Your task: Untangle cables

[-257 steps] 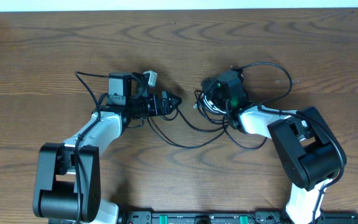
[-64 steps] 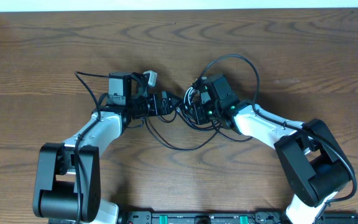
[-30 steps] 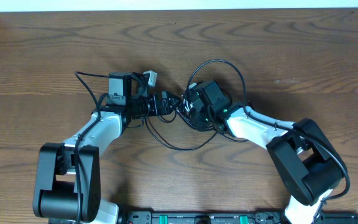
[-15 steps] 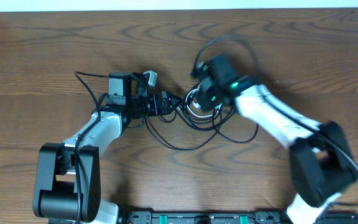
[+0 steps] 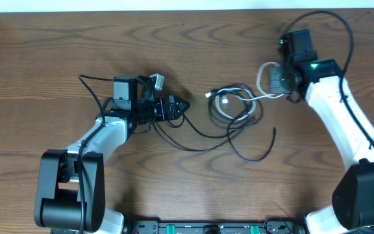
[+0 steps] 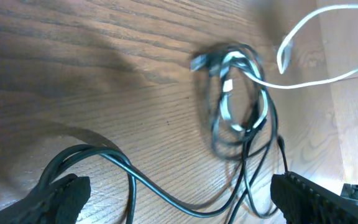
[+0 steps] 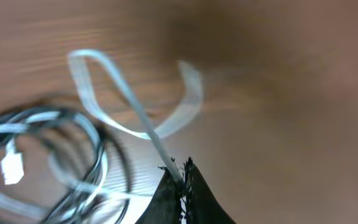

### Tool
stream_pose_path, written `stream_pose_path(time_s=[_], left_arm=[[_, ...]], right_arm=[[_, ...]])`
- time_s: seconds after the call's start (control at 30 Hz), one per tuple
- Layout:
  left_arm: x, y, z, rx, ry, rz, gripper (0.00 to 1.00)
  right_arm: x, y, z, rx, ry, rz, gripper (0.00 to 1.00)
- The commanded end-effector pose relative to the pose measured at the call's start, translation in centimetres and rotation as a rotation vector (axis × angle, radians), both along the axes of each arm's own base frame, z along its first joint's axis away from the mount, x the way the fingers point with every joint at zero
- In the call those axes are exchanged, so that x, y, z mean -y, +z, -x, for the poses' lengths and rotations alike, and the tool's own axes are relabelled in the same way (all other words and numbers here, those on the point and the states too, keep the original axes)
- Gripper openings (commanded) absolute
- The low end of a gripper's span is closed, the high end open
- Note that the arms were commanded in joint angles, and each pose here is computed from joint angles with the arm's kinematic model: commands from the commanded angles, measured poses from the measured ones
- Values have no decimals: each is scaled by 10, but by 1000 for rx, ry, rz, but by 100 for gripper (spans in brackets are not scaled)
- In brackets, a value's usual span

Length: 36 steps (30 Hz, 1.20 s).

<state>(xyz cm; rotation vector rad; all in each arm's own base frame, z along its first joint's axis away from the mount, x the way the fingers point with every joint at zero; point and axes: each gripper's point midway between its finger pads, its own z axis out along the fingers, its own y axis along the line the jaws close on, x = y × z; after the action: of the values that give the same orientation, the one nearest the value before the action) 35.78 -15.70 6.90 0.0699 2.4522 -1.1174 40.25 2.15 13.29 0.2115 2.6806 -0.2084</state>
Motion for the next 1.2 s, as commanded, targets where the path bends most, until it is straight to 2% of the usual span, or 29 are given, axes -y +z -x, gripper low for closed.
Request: stream_pose_path(time_s=[0.0,0.2,0.27,0.37,0.5,0.57,0.7,0.87,1.07,1.17], left_arm=[[1,4,-2,19,-9,-3,99],[1,4,-2,19,-9,-3,99],[1,4,-2,19,-9,-3,99],[1,4,-2,19,-9,-3,99],[1,4,-2,19,-9,-3,99],[1,4,-2,19,-9,-3,99],[1,4,-2,19,-9,-3,99],[1,4,-2,19,-9,-3,99],[1,4,-2,19,-9,-3,99],[1,4,-2,19,-9,-3,99]], right_arm=[[67,8,9,61,-362,73,1],[72,-6,9,16,-382,-66,1],[56,-11,8,-15,-295,-129,1],[13,-14,4,-48,-76,-261,1],[-91,4,11,-39,434,-532,1],[-130,13,22,-29,608,-590,1],[-166,7,40,-57,754,-508,1],[-211,12,68,-68,933,-509,1],[-220,29,75,-29,970,-494,1],[-202,39,64,24,922,-424,1]])
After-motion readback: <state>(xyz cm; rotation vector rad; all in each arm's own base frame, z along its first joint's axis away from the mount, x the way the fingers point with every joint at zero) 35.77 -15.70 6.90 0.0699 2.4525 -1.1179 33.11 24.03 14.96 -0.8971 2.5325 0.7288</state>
